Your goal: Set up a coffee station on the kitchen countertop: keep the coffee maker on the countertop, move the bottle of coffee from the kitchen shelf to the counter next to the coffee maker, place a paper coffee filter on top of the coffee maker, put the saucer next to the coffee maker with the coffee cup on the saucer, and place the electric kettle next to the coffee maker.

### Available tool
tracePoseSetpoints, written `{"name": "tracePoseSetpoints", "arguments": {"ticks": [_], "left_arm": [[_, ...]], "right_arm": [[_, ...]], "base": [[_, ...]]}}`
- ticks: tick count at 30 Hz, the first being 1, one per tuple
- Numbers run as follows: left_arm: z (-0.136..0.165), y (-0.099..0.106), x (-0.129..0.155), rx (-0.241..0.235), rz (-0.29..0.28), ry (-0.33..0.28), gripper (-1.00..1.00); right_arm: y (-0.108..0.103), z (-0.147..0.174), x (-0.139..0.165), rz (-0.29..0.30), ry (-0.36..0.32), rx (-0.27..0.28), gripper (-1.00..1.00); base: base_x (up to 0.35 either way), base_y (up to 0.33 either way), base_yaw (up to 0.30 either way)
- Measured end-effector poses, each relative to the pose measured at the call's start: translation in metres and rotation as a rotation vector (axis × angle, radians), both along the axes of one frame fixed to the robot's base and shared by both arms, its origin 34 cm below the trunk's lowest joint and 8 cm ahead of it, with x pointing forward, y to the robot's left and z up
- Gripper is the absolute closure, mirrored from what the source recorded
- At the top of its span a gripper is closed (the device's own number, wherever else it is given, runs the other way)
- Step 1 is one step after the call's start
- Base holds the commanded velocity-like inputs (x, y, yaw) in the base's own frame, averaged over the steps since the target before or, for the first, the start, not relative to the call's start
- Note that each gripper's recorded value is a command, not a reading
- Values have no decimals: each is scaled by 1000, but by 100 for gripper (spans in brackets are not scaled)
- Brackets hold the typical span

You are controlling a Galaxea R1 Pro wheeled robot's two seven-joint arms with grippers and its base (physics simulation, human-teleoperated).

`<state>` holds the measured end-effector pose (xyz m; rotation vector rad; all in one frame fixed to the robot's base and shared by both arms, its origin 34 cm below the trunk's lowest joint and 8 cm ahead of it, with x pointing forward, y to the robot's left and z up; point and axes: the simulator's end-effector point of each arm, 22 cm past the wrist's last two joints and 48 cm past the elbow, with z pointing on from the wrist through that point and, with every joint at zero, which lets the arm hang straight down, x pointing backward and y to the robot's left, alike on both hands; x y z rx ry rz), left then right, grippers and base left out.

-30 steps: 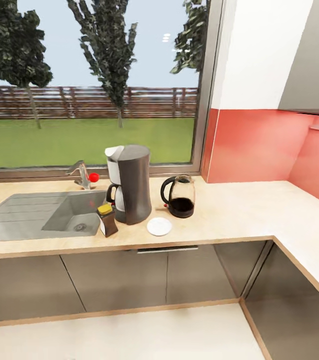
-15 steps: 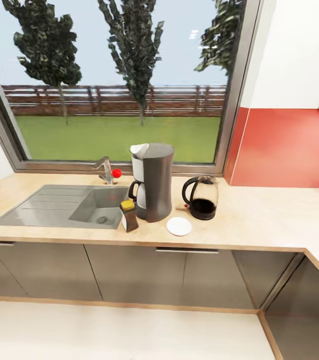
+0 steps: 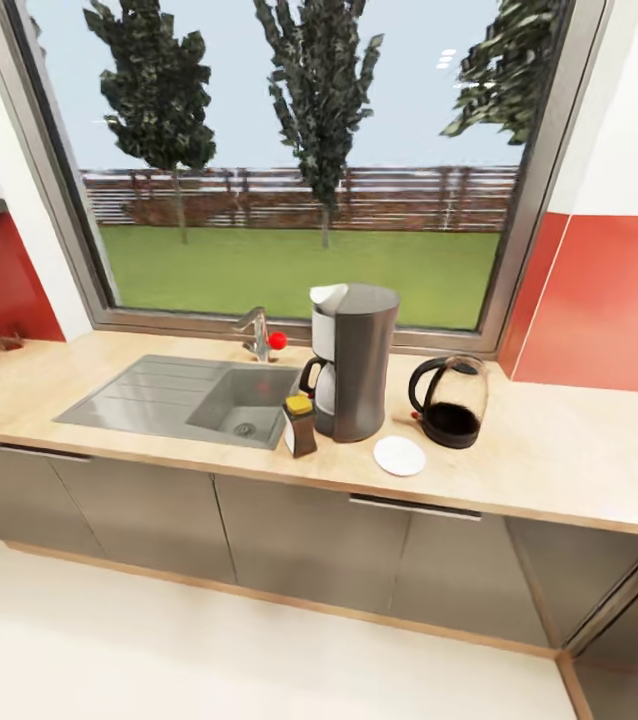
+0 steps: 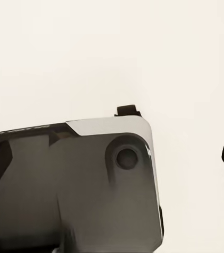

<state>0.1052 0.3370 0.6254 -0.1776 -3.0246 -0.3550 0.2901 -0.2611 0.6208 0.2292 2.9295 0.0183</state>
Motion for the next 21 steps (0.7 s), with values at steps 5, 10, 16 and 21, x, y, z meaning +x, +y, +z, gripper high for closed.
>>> {"name": "tracePoseSetpoints", "arguments": {"ticks": [5, 10, 16, 21], "left_arm": [[0, -1, -4, -1, 8, 6, -100], [-1, -6, -4, -7, 15, 5, -100], [-1, -9, -3, -12, 17, 7, -100], [-1, -10, -4, -12, 21, 13, -100]], "right_arm": [[1, -1, -1, 0, 3, 1, -100], [1, -1, -2, 1, 6, 3, -100], [7, -2, -4, 4, 9, 13, -100], [9, -2, -5, 5, 12, 17, -100]], "base": [[0, 0, 277], [0, 0, 277], [25, 1, 274], [191, 119, 261]]}}
